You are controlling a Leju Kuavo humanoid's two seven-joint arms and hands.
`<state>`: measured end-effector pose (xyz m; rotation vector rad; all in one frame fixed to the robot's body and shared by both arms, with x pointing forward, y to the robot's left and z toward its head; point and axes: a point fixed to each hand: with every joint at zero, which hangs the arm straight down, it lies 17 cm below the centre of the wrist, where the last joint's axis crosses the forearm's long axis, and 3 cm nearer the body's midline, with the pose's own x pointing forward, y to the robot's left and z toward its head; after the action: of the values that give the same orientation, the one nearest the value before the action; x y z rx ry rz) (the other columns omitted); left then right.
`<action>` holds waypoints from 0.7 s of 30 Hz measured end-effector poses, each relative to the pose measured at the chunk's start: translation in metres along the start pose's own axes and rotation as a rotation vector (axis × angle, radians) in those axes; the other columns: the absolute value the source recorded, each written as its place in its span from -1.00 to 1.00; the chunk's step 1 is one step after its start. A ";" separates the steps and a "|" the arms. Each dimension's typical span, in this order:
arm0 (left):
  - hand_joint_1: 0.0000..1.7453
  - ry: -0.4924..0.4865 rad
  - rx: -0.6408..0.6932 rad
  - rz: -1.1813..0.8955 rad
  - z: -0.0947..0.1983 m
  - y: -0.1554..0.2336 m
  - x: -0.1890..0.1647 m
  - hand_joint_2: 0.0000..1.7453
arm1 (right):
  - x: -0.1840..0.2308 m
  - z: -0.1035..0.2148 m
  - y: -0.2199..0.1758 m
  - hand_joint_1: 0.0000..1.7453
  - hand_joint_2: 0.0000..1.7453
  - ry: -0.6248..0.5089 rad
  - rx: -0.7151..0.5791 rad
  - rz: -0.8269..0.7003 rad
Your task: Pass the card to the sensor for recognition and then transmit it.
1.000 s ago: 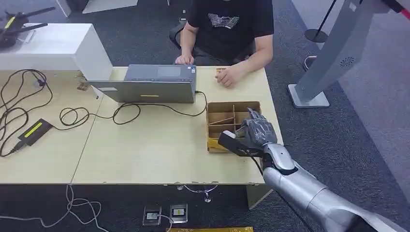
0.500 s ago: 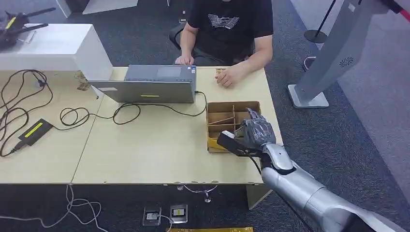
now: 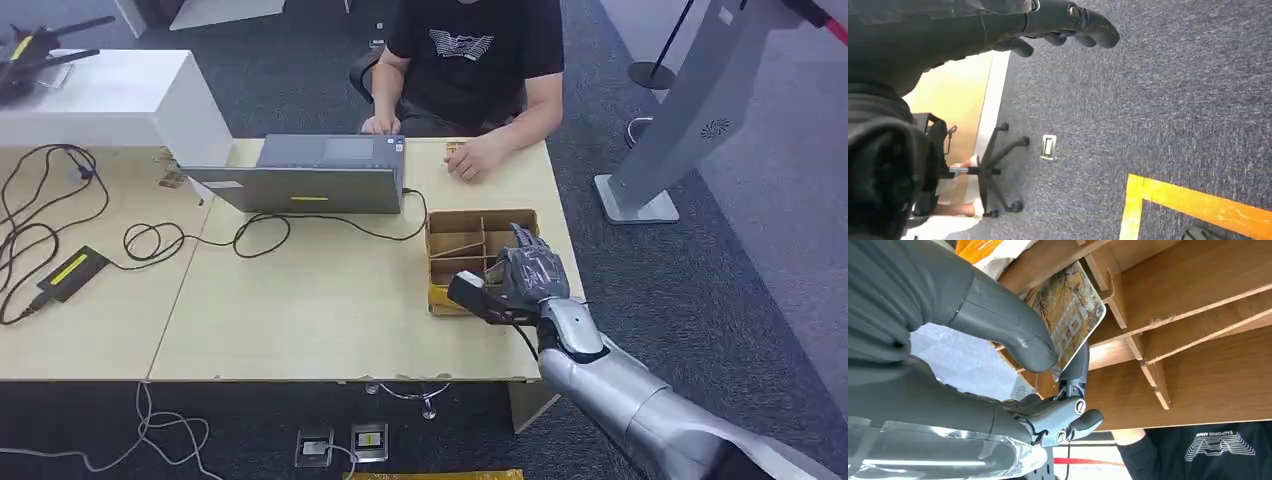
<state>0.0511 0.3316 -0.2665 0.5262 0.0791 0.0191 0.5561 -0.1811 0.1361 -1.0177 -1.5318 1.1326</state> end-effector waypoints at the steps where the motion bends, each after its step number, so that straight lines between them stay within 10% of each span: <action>1: -1.00 0.000 0.000 0.000 0.000 0.000 0.000 -1.00 | 0.000 0.000 0.000 1.00 1.00 0.000 0.000 0.001; 21: -1.00 -0.022 -0.037 -0.022 0.004 -0.011 0.003 -1.00 | 0.019 -0.010 -0.059 1.00 1.00 -0.058 -0.209 0.015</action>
<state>0.0543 0.3200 -0.2688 0.4888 0.0627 -0.0070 0.5566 -0.1747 0.1980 -1.1455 -1.7183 1.0358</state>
